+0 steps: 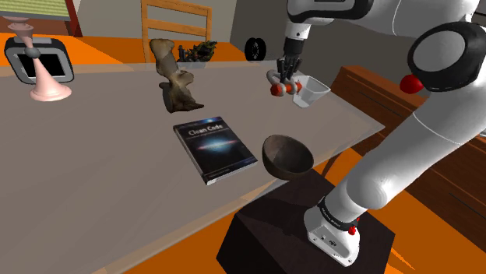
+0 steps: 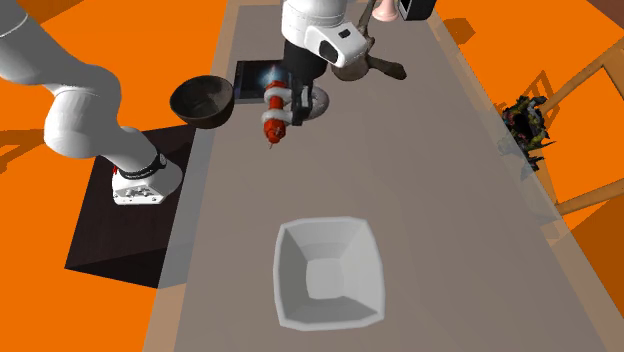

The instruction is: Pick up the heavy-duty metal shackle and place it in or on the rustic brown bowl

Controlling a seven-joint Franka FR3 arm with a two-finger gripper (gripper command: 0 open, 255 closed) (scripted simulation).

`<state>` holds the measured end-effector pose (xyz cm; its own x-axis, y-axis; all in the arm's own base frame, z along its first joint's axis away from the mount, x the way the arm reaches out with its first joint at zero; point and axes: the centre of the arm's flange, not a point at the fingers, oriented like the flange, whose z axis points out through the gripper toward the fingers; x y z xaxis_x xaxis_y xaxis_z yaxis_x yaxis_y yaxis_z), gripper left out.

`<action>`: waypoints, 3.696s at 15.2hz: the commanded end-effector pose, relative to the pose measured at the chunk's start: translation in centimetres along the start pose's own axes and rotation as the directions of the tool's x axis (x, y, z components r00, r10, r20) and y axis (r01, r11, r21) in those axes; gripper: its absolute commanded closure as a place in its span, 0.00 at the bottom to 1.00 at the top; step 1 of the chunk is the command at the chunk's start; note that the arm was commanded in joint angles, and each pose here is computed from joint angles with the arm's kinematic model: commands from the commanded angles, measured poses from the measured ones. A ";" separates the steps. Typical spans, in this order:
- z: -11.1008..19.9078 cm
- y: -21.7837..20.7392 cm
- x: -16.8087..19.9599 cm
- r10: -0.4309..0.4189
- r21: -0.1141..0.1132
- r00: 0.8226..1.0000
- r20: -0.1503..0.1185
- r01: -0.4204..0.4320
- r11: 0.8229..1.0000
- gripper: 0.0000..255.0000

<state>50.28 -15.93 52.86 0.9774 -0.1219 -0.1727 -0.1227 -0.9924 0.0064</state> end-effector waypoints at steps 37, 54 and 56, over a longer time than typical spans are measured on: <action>10.1 -18.8 -25.5 0.001 0.000 1.000 -0.001 -0.001 1.000 1.00; 11.9 -18.8 -25.2 0.001 0.000 1.000 -0.001 -0.001 1.000 0.00; 9.3 -18.8 -25.2 0.001 0.000 1.000 -0.001 -0.001 1.000 0.00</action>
<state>26.21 5.77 46.94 0.9776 -0.1233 -0.1708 -0.1239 -0.9923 0.0070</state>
